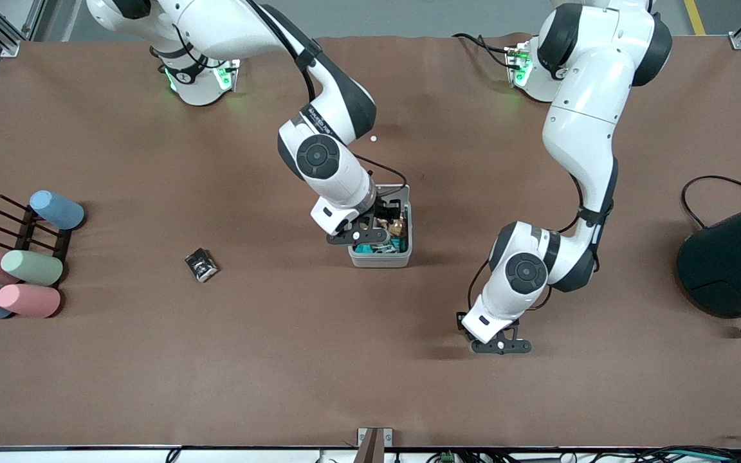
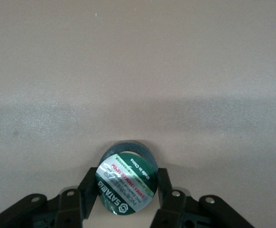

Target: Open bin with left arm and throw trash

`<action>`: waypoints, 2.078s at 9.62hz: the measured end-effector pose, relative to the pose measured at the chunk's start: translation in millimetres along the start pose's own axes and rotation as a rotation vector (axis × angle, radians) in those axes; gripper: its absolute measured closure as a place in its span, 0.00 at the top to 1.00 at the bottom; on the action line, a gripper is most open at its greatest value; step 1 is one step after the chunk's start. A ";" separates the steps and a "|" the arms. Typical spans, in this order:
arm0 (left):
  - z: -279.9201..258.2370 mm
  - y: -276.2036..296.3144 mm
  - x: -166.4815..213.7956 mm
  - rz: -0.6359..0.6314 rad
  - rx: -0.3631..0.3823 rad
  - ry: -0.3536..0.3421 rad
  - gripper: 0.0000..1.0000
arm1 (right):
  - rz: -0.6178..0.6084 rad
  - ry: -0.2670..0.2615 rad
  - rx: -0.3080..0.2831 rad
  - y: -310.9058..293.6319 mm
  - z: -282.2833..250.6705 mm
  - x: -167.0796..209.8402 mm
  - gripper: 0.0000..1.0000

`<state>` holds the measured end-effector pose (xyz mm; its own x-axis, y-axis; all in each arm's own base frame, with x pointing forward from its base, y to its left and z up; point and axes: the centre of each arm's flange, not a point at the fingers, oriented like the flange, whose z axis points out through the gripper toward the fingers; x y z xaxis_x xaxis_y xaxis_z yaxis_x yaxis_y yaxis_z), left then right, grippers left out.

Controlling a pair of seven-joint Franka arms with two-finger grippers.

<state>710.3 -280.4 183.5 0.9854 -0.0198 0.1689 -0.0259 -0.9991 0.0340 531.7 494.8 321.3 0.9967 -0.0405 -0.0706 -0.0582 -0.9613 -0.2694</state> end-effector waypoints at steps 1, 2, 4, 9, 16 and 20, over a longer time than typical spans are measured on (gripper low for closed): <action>0.2 0.0 -0.1 0.000 0.000 0.000 0.55 | 0.007 0.007 0.002 2.5 -1.5 3.4 0.87; 0.2 -0.1 0.0 0.000 0.000 0.000 0.55 | 0.017 0.021 0.005 7.6 -5.8 11.0 0.92; -3.5 5.2 -1.5 0.015 0.017 -0.026 0.55 | -0.023 0.051 -0.026 46.6 -26.1 49.8 0.90; -168.0 102.1 -27.6 -0.200 -0.016 -0.139 0.55 | -0.339 0.004 -0.341 162.9 -22.2 99.9 0.90; -165.8 236.2 -131.3 -0.306 -0.055 -0.249 0.55 | -0.569 -0.146 -0.405 380.7 1.8 121.0 0.90; -149.9 243.6 -135.2 -0.399 -0.064 -0.251 0.57 | -0.616 -0.191 -0.388 384.2 13.7 99.2 0.90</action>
<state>545.6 -515.5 316.6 0.9305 0.3487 -0.1124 0.3604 -0.9262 0.1102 607.4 125.2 197.6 0.8129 0.5500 -0.1917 0.5666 -0.8230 0.0416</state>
